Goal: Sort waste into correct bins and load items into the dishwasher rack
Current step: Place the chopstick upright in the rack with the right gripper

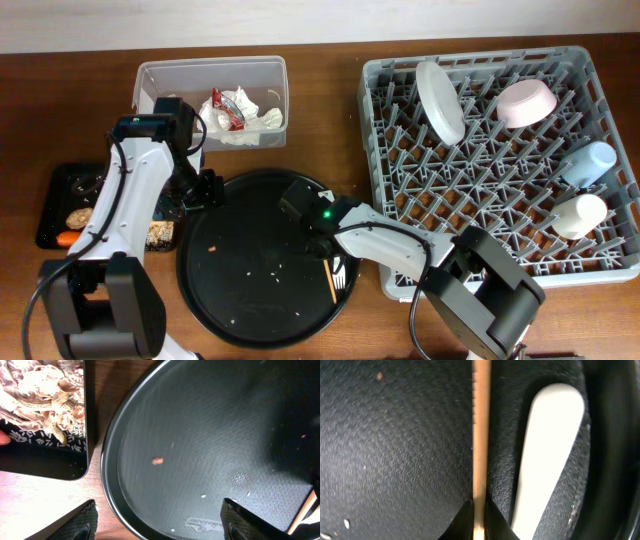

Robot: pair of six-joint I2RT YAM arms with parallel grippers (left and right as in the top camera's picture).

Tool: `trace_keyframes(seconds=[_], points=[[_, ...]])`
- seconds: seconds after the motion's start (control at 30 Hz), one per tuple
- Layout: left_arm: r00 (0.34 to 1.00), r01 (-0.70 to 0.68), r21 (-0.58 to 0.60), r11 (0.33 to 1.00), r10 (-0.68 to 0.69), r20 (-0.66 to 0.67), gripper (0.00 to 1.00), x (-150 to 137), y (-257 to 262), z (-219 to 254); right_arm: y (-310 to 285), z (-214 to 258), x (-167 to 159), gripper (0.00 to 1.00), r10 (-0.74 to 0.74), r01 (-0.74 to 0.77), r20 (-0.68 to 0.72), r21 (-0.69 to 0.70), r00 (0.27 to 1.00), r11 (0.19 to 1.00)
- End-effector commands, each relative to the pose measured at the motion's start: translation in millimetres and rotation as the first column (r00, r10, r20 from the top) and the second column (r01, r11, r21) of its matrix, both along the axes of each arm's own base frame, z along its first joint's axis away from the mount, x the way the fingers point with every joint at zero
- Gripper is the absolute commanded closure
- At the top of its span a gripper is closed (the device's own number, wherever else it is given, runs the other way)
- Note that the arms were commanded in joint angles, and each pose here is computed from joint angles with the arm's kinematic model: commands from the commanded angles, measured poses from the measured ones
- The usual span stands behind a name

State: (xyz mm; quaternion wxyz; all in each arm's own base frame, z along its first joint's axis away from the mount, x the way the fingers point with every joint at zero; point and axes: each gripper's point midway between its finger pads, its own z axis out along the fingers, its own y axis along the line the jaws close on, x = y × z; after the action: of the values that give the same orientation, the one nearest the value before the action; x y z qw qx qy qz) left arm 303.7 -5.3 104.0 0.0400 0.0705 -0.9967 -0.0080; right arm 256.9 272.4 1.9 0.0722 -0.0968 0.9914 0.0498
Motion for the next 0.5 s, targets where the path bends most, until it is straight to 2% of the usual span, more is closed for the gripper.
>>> trace_keyframes(seconds=[0.0, 0.13, 0.2, 0.27, 0.3, 0.37, 0.47], points=[[1.0, 0.002, 0.005, 1.0, -0.002, 0.03, 0.21, 1, 1, 8, 18, 9, -3, 0.94, 0.011, -0.009, -0.033, 0.064, 0.999, 0.998], [1.0, 0.002, 0.005, 1.0, -0.002, 0.027, 0.21, 0, 1, 8, 34, 43, 12, 0.95, 0.041, -0.042, 0.009, 0.101, 0.999, 0.994], [1.0, 0.002, 0.005, 1.0, -0.002, 0.027, 0.21, 0, 1, 8, 23, 66, 26, 0.96, 0.006, -0.01, 0.049, 0.082, 0.999, 0.997], [1.0, 0.002, 0.005, 1.0, -0.002, 0.027, 0.21, 0, 1, 8, -9, 107, 50, 0.96, -0.048, 0.042, 0.123, 0.052, 0.991, 0.998], [1.0, 0.002, 0.005, 1.0, -0.002, 0.028, 0.21, 0, 1, 8, -29, 135, 62, 0.96, -0.03, 0.021, 0.17, 0.057, 0.985, 0.998], [1.0, 0.002, 0.005, 1.0, -0.002, 0.028, 0.21, 0, 1, 8, -71, 163, 75, 0.96, -0.066, 0.056, 0.205, 0.053, 0.977, 0.997], [1.0, 0.002, 0.005, 1.0, -0.002, 0.028, 0.21, 0, 1, 8, -143, 162, 83, 0.96, -0.118, 0.123, 0.157, -0.025, 0.981, 0.992]])
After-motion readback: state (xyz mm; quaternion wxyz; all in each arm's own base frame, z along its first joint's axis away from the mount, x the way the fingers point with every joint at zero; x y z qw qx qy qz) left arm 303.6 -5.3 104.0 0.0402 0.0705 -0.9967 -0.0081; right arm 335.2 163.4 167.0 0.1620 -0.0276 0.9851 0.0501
